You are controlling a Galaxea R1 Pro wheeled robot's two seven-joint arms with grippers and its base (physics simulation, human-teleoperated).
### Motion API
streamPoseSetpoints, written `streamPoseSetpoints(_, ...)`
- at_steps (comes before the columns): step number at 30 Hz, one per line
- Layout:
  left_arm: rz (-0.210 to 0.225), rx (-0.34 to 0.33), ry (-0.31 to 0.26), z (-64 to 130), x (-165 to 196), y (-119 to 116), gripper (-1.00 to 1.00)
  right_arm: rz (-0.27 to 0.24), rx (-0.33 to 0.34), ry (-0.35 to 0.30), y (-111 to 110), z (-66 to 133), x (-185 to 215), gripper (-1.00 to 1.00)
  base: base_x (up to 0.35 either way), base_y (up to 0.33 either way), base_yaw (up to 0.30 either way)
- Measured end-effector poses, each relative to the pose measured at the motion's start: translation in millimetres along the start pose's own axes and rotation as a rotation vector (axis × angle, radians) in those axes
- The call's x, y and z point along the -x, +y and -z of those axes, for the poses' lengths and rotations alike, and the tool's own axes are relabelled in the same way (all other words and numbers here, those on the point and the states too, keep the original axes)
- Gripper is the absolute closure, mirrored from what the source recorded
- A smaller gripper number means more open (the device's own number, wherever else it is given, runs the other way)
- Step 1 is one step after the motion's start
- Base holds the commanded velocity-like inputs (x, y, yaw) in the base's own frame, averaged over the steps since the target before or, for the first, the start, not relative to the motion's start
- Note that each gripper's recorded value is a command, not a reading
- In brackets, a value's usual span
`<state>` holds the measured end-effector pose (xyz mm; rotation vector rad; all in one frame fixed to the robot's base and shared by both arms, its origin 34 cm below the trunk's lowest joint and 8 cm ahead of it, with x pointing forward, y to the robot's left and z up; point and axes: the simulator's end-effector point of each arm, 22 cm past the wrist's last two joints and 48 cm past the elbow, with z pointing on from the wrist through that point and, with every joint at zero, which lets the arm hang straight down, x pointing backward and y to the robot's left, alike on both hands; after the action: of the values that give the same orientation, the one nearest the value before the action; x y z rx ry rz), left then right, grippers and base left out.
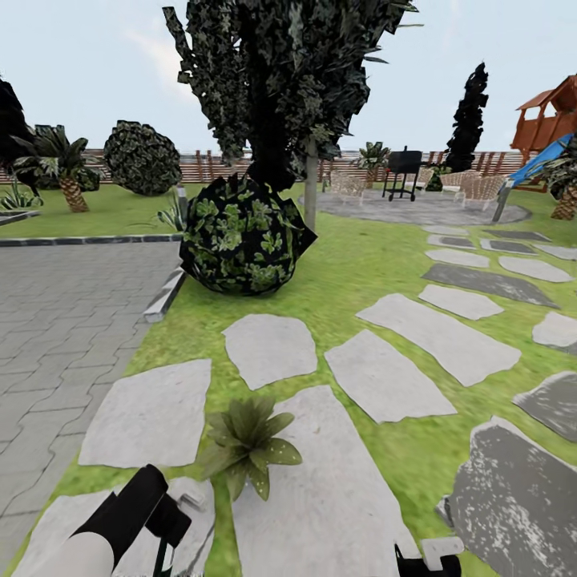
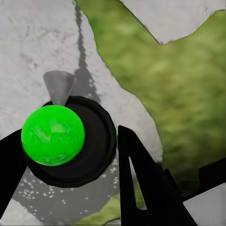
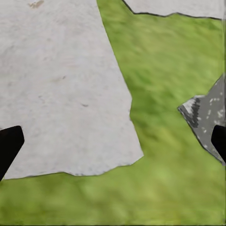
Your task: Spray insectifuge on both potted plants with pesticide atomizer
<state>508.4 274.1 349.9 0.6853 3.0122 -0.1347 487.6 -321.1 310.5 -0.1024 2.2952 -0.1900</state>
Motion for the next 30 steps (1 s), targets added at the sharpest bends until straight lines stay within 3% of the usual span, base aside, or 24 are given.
streamPoseSetpoints(9,0.004,-0.006,0.009,-1.3,-1.7,-3.9,1.0,-0.001,0.0,-0.001,0.6,0.2,0.3,-1.0,-0.06,0.185,-0.081)
streamPoseSetpoints(13,-0.005,-0.028,-0.001,-3.5,7.9,-23.3,1.0,-0.001,0.0,-0.001,0.5,0.2,0.3,-1.0,0.0,0.009,-0.001)
streamPoseSetpoints(17,-0.024,0.0,-0.017,-6.1,23.3,-39.6,1.0,-0.001,0.0,-0.001,0.6,0.2,0.3,-1.0,0.0,0.0,0.0)
streamPoseSetpoints(23,-0.006,0.059,-0.009,-4.5,13.2,-11.2,1.0,0.0,0.0,-0.001,0.2,0.2,0.3,-1.0,0.0,0.0,-0.036)
streamPoseSetpoints(30,0.007,0.056,-0.011,-3.3,10.3,-4.6,1.0,0.0,-0.001,0.0,-0.3,0.3,0.0,-1.0,0.0,0.0,-0.262)
